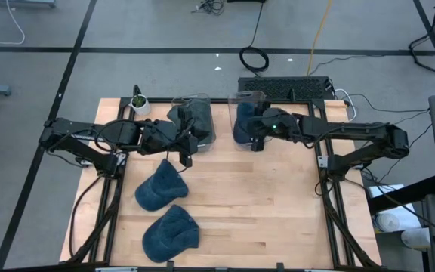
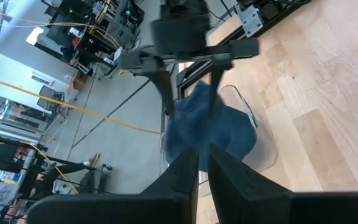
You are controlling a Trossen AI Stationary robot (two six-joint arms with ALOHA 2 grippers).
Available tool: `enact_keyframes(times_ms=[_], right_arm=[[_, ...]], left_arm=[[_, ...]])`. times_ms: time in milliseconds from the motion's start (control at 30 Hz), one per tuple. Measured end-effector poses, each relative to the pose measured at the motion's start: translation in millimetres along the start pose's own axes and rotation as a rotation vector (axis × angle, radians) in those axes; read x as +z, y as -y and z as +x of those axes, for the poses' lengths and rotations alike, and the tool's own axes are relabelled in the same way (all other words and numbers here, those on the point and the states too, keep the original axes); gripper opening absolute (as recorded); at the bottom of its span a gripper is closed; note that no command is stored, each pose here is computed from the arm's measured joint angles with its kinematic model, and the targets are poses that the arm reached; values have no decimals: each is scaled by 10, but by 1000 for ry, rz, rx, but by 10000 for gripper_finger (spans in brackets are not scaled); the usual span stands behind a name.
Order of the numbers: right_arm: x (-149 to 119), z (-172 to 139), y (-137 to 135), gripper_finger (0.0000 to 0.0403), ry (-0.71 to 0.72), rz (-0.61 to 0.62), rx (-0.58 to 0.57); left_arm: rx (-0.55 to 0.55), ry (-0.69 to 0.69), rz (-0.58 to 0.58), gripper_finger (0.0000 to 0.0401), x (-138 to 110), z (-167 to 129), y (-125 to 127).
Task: Pick & Place hat
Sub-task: Put the top blue cap into the right transparent bin
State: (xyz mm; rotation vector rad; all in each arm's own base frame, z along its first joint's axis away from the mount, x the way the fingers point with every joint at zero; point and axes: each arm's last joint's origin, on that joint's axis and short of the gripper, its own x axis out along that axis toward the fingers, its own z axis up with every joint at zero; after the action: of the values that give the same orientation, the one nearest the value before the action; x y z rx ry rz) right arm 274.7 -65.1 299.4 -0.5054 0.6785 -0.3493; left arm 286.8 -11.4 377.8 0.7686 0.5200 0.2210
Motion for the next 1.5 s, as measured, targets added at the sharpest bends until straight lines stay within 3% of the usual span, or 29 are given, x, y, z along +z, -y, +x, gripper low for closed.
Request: enact_keyframes(times_ms=[133, 300, 367, 500, 567, 667, 867, 1000, 1133, 1267, 1500], right_arm=[[-37, -47, 20, 247, -48, 28, -34], [-195, -68, -53, 220, -205, 62, 35], [-253, -82, -48, 182, -264, 85, 24], [-354, -106, -24, 55, -385, 89, -64], [-401, -122, 9, 15, -434, 91, -114], [-494, -129, 73, 10, -516, 141, -197], [-844, 4, 97, 1, -581, 255, -251], [-1041, 146, 105, 0, -520, 317, -226], [-1050, 232, 183, 0, -397, 349, -237], [-1098, 341, 300, 0, -333, 368, -205], [-1209, 534, 382, 0, -219, 403, -5]], left_arm=[[0, 0, 0, 42, 0, 0, 0], [0, 0, 0, 42, 0, 0, 0], [0, 0, 0, 42, 0, 0, 0], [0, 0, 0, 42, 0, 0, 0], [0, 0, 0, 42, 0, 0, 0], [0, 0, 0, 42, 0, 0, 0], [0, 0, 0, 42, 0, 0, 0], [0, 0, 0, 42, 0, 0, 0], [0, 0, 0, 42, 0, 0, 0], [0, 0, 0, 42, 0, 0, 0], [0, 0, 0, 42, 0, 0, 0]])
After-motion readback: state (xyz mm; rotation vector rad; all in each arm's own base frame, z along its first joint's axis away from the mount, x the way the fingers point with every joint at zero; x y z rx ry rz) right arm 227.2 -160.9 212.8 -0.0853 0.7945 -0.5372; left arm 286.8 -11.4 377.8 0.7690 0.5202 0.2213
